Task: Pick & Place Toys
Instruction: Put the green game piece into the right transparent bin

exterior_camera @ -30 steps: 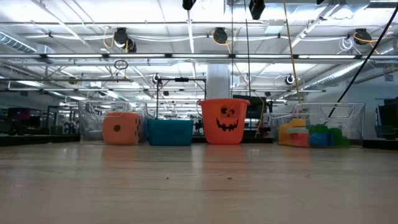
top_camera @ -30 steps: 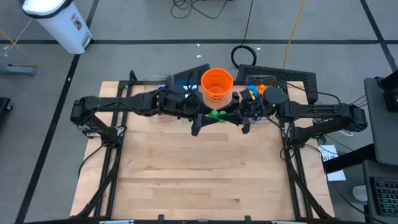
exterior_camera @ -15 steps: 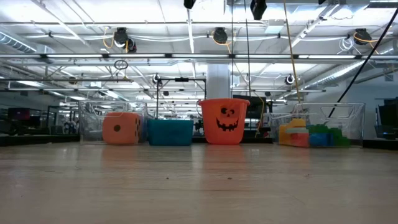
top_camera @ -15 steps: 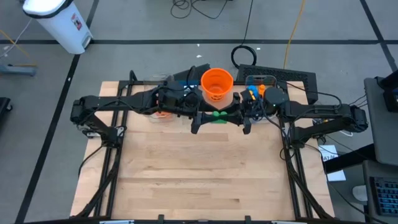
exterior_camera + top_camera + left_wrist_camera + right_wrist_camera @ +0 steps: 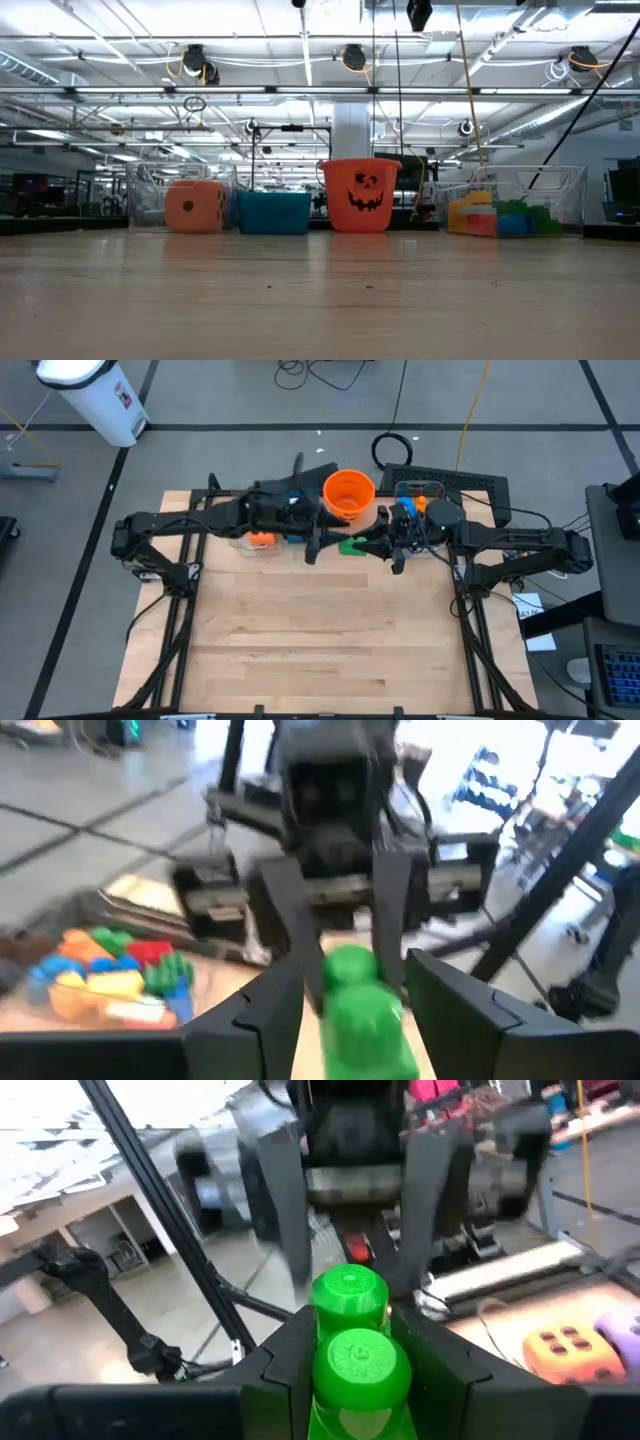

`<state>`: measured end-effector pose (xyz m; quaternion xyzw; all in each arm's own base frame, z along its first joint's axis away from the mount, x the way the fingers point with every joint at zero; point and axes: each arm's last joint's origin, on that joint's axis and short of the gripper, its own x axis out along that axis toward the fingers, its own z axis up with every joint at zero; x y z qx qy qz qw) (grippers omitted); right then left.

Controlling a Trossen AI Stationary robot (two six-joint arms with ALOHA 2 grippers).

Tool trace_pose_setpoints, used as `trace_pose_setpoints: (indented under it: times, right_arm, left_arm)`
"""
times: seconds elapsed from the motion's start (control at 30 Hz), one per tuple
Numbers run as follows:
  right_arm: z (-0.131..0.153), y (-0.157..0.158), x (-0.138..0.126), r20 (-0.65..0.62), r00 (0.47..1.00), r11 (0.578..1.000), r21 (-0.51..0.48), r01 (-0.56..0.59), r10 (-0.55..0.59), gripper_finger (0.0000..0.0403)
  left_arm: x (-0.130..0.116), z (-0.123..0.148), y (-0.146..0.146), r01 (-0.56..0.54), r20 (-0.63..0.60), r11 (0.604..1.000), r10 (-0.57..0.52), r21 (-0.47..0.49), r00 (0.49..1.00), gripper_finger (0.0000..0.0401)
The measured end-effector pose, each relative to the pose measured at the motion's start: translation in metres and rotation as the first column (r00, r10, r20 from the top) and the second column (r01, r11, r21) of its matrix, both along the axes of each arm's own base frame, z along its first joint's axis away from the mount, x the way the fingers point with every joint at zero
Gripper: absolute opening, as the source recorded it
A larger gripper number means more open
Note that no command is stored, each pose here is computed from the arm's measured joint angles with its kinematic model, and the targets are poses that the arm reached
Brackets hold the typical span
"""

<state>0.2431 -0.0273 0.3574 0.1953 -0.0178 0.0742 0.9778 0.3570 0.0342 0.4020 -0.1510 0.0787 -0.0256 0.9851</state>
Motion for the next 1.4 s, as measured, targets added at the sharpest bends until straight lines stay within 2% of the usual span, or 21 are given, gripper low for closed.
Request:
trace_pose_setpoints:
  times: [0.17, 0.37, 0.53, 0.67, 0.83, 1.0, 1.17, 1.4]
  right_arm:
    - [0.006, -0.003, -0.010, 0.009, 1.000, 1.000, -0.003, 0.021, -0.021, 0.0108]
    - [0.010, -0.009, -0.025, 0.001, 0.998, 0.998, -0.012, 0.069, -0.069, 0.0108]
    - [0.011, -0.015, -0.046, -0.065, 0.981, 0.982, -0.055, 0.180, -0.183, 0.0108]
    - [0.010, -0.017, -0.066, -0.123, 0.935, 0.941, -0.121, 0.317, -0.331, 0.0108]
    - [0.004, -0.019, -0.089, -0.206, 0.803, 0.825, -0.241, 0.512, -0.559, 0.0108]
    - [-0.009, -0.021, -0.104, -0.318, 0.627, 0.703, -0.356, 0.616, -0.711, 0.0108]
    - [-0.030, -0.023, -0.108, -0.394, 0.489, 0.627, -0.433, 0.648, -0.778, 0.0108]
    - [-0.088, -0.027, -0.110, -0.438, 0.313, 0.506, -0.446, 0.738, -0.843, 0.0108]
  left_arm:
    - [-0.015, 0.019, 0.010, -0.040, 0.071, 0.999, 0.039, 0.008, 0.997, 0.0198]
    - [-0.026, 0.025, 0.019, -0.068, 0.072, 0.997, 0.066, 0.019, 0.995, 0.0202]
    - [-0.043, 0.040, 0.022, -0.090, 0.125, 0.996, 0.086, 0.029, 0.988, 0.0202]
    - [-0.055, 0.050, 0.019, -0.092, 0.155, 0.995, 0.086, 0.033, 0.984, 0.0202]
    - [-0.064, 0.058, 0.017, -0.093, 0.184, 0.995, 0.085, 0.035, 0.979, 0.0202]
    - [-0.065, 0.058, 0.017, -0.091, 0.185, 0.995, 0.084, 0.028, 0.979, 0.0202]
    - [-0.064, 0.057, 0.017, -0.091, 0.173, 0.995, 0.085, 0.027, 0.981, 0.0202]
    - [-0.063, 0.052, 0.017, -0.090, 0.132, 0.996, 0.086, 0.026, 0.988, 0.0202]
